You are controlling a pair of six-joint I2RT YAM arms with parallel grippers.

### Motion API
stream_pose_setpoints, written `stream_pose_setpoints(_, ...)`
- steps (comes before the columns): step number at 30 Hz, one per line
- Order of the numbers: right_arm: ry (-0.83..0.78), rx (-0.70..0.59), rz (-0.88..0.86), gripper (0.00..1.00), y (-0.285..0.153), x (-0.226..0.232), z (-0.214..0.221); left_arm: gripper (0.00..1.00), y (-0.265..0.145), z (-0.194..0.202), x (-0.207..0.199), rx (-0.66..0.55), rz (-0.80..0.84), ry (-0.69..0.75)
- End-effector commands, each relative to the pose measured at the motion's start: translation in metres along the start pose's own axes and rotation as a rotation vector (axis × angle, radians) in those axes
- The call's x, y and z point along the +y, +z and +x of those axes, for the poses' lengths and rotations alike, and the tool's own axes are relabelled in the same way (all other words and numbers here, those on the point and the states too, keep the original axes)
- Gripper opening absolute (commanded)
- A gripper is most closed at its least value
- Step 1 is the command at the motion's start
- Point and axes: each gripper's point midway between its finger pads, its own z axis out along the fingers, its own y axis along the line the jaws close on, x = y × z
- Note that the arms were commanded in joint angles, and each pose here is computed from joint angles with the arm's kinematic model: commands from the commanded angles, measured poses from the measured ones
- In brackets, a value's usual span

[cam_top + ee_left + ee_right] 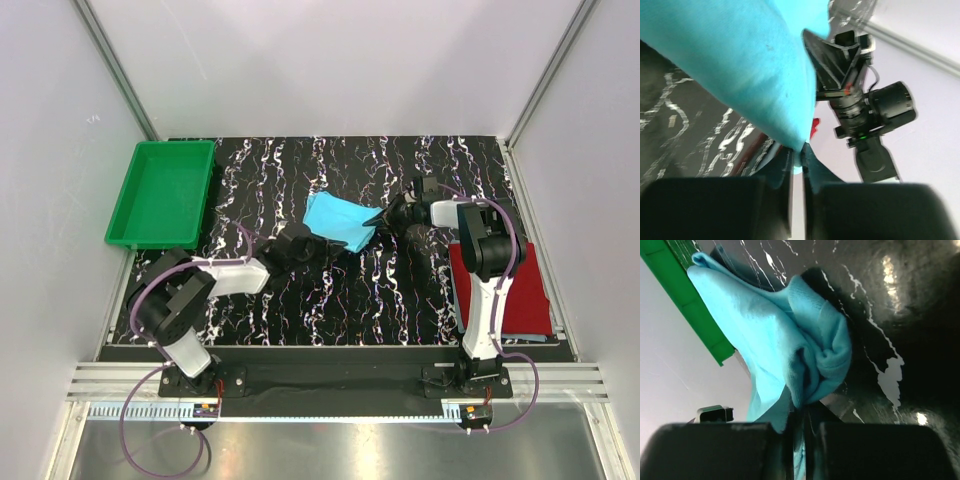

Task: Fold and stack the t-shirts
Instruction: Neatly place the folded tshirt to the corner

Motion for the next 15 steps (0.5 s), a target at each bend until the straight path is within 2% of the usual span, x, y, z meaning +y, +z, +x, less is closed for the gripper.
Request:
stream_pose_setpoints(1, -0.073, -0.095, 0.003, 0.01, -0.001, 0.010, -0.017, 0.16, -0.019, 0.013, -0.013, 0.058, 0.023, 0.071)
stream_pose_setpoints(4, -0.089, -0.125, 0.053, 0.00, -0.016, 0.013, -0.015, 0.23, -0.029, 0.019, 0.003, 0.082, -0.030, 0.176)
stream_pose_setpoints(5, -0.110, -0.134, 0.074, 0.00, -0.021, 0.012, -0.013, 0.23, -0.037, 0.023, 0.001, 0.098, -0.014, 0.204)
stream_pose_setpoints(10, -0.141, -0.260, 0.197, 0.00, -0.062, 0.011, -0.012, 0.25, -0.067, 0.033, 0.037, 0.161, -0.084, 0.437)
stream_pose_setpoints(14, -0.185, -0.350, 0.291, 0.00, -0.089, 0.007, -0.016, 0.25, -0.090, 0.039, 0.057, 0.260, -0.095, 0.598)
stream_pose_setpoints(15, -0.190, -0.383, 0.326, 0.00, -0.100, 0.006, -0.017, 0.25, -0.096, 0.039, 0.059, 0.285, -0.092, 0.685)
